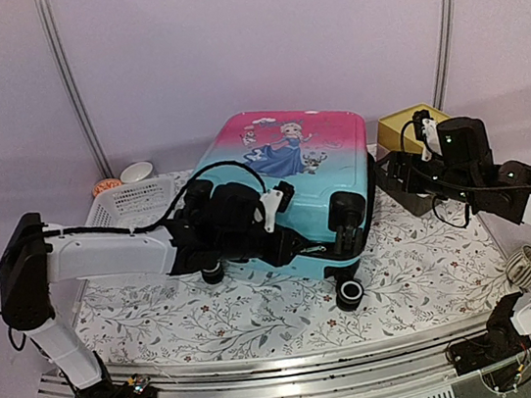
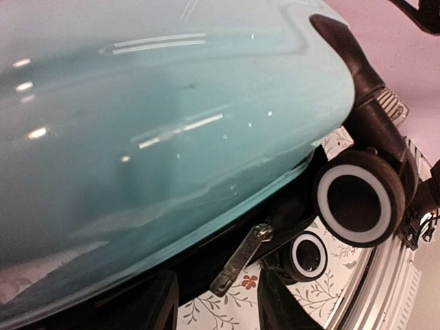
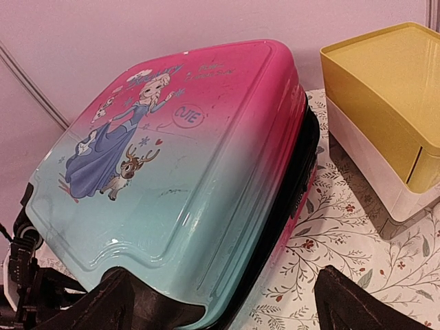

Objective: Open, take out, and arrange the luggage
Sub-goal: Pick up the zipper from the luggage, then unzip the zipper of the luggage.

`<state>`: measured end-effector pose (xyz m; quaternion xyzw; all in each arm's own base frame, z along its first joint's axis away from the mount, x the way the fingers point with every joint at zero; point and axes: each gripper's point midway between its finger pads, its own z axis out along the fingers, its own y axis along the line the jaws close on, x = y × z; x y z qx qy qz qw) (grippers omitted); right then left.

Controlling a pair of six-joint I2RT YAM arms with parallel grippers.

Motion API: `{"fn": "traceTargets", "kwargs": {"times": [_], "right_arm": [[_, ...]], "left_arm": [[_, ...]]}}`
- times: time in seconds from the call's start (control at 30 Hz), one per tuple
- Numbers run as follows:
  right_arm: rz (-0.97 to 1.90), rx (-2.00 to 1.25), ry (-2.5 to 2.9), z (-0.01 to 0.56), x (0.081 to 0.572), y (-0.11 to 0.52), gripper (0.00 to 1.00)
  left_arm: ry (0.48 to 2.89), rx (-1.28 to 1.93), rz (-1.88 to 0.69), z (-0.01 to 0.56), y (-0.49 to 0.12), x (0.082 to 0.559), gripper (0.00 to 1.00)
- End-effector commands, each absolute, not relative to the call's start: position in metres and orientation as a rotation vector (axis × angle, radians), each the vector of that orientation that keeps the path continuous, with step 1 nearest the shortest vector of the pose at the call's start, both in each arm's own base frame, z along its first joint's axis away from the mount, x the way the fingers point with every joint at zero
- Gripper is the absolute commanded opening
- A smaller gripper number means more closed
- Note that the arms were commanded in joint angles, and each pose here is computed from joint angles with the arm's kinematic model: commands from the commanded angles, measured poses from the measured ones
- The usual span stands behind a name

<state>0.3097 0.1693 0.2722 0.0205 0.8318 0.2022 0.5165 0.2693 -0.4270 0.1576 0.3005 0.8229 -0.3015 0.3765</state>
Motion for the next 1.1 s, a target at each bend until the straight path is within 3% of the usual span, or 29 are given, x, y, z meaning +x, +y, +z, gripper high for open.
{"fn": "traceTargets", "kwargs": {"times": [0.0, 0.47, 0.67, 0.77, 0.9, 1.07], "right_arm": [[0.5, 0.034, 1.98, 0.279, 0.308, 0.172, 0.93], [0.495, 0.036, 1.983, 0.279, 0.308, 0.171, 0.93], [0.494, 0.038, 1.986, 0.278, 0.309, 0.171, 0.93], [0.493, 0.038, 1.984, 0.279, 0.309, 0.171, 0.93], [0.492, 0.038, 1.986, 0.278, 0.309, 0.172, 0.93], [0.494, 0.033, 1.99, 0.277, 0.31, 0.173, 0.93]], "left_arm": [[2.128, 0.821, -0.785, 0.153, -0.428, 0.276, 0.41], [2.147, 0.917, -0.82, 0.137, -0.44, 0.269, 0.32], [2.152, 0.955, -0.783, 0.131, -0.443, 0.267, 0.17], [2.162, 0.975, -0.729, 0.124, -0.443, 0.265, 0.16], [2.171, 0.974, -0.616, 0.119, -0.439, 0.266, 0.0], [2.136, 0.931, -0.425, 0.124, -0.424, 0.264, 0.0]]}}
